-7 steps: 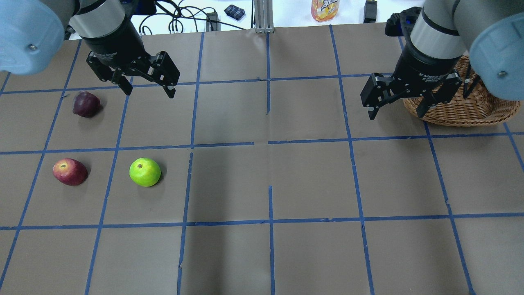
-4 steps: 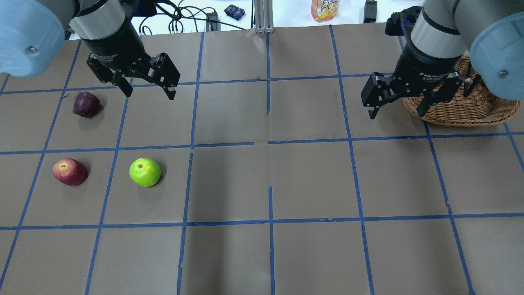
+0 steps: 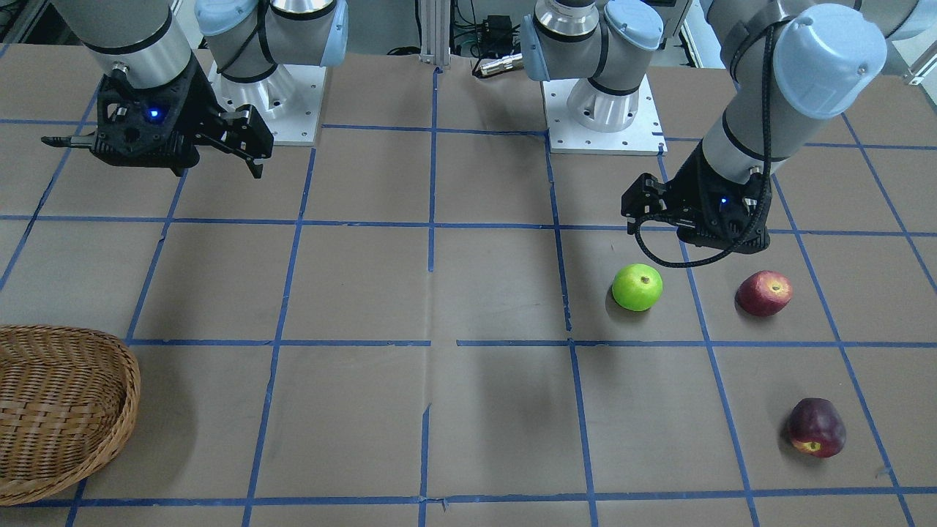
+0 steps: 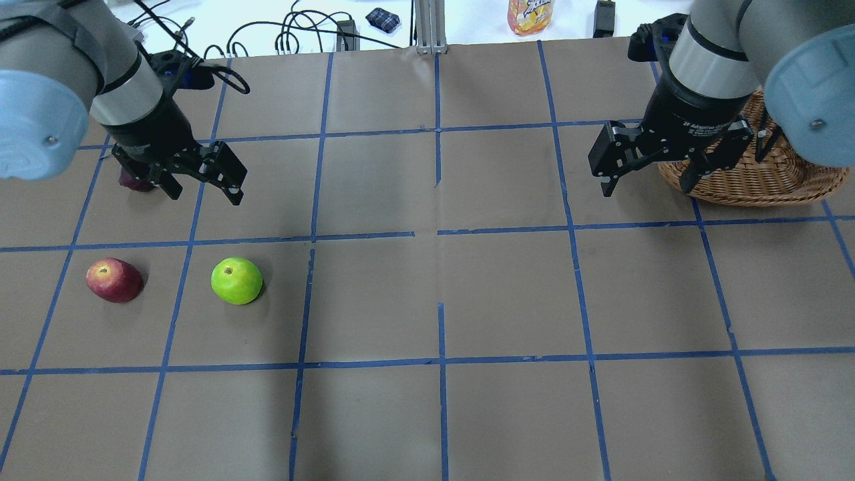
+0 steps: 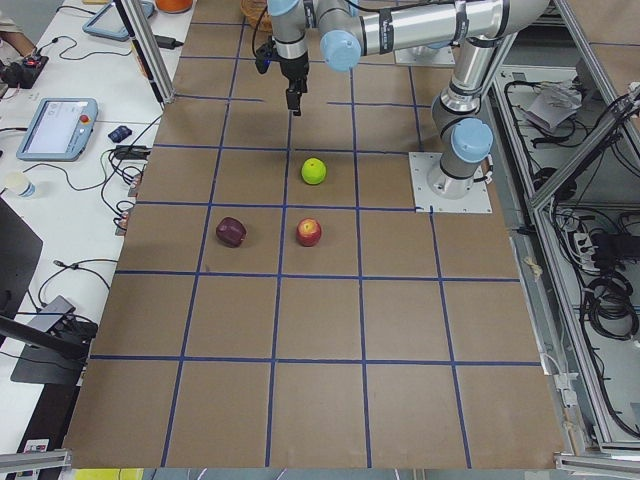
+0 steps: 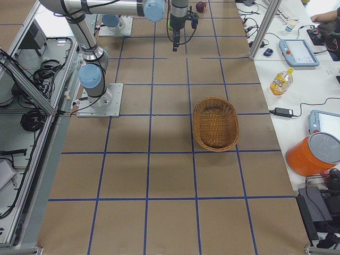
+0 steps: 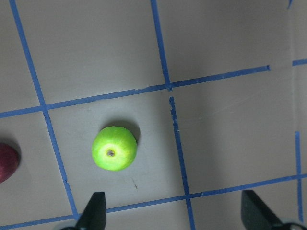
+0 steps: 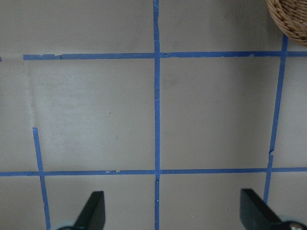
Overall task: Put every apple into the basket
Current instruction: 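Lower the left gripper over the green apple and close on it, then carry the green apple with the left gripper toward the table center and release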
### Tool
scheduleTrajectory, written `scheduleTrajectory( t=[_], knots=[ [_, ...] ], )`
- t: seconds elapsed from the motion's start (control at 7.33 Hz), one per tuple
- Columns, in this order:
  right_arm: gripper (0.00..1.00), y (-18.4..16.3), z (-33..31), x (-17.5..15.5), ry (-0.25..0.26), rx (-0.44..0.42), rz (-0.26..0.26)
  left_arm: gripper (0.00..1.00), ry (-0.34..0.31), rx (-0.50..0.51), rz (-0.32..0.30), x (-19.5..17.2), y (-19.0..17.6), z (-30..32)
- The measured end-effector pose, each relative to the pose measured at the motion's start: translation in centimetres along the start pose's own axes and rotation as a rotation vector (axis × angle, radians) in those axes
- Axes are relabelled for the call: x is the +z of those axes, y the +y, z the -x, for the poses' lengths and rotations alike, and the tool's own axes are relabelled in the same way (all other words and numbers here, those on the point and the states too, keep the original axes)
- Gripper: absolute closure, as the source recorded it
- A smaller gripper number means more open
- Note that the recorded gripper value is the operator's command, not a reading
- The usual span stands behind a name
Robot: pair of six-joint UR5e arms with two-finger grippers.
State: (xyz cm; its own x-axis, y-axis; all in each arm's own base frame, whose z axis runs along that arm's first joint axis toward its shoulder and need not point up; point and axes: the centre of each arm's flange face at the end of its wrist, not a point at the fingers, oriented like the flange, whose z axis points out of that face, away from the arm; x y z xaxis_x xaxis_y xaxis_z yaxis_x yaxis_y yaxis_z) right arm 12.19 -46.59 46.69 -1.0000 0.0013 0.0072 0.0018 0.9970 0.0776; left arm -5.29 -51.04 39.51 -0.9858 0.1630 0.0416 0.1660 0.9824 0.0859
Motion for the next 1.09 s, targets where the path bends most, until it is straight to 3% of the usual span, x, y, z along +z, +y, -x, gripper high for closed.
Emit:
scheduleTrajectory(
  t=[0.41, 0.68, 1.09],
  knots=[
    [0.0, 0.1, 0.0, 0.3, 0.001, 0.003, 0.006, 0.0, -0.024, 0.005, -0.039, 9.9, 2.2, 3.7],
    [0.0, 0.1, 0.0, 0.3, 0.001, 0.003, 0.007, 0.0, -0.03, 0.008, -0.058, 14.4, 2.7, 4.4],
    [0.0, 0.1, 0.1, 0.4, 0.001, 0.001, 0.011, 0.0, -0.003, 0.003, 0.002, 18.7, 2.3, 4.8]
  ],
)
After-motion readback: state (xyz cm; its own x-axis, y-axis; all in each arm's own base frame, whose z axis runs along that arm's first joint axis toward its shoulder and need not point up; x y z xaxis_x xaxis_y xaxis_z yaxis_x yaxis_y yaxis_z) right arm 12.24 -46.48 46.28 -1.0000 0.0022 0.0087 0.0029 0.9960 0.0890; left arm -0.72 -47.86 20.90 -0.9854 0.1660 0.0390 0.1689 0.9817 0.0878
